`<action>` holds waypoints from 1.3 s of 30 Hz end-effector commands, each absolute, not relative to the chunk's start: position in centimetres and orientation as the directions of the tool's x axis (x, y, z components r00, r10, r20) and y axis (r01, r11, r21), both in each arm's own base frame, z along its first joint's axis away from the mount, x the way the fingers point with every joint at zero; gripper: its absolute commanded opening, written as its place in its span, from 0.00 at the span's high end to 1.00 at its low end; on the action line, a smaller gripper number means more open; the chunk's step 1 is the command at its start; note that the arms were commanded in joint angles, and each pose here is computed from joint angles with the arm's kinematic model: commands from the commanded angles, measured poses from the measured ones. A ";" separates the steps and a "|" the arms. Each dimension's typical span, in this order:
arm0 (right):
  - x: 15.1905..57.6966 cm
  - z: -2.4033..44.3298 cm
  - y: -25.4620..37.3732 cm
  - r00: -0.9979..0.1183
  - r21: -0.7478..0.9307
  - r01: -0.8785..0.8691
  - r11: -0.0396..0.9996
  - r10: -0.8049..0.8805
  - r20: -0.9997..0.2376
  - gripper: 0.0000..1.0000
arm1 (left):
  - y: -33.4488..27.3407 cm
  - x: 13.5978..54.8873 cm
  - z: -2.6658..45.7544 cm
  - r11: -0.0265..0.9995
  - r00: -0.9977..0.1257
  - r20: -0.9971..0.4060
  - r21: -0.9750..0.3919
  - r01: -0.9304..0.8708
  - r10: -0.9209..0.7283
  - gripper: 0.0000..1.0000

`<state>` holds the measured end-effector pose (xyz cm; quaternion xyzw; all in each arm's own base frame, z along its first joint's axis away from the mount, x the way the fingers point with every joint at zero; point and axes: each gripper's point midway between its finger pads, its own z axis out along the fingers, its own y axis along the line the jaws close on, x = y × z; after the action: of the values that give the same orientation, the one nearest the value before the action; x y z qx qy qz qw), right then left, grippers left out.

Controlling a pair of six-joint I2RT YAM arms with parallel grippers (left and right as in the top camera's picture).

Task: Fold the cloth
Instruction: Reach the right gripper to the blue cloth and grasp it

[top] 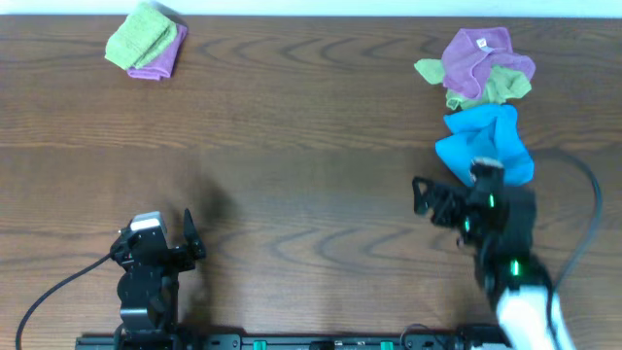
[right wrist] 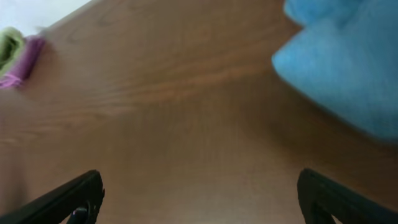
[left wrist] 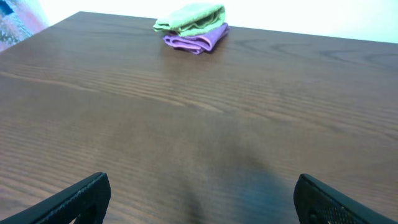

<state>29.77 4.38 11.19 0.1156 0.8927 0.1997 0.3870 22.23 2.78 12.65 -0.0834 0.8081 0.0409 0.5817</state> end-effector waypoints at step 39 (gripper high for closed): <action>43.8 17.8 0.0 -0.817 0.061 -0.050 0.997 -0.006 -0.576 0.99 | 3.1 22.1 11.6 0.980 -0.331 -0.939 -0.022 -0.197 -0.088 0.05</action>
<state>41.92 -3.60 9.81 0.0451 0.9765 0.0114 0.2105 22.24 2.78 12.68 -0.0834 0.8078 0.0409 0.5821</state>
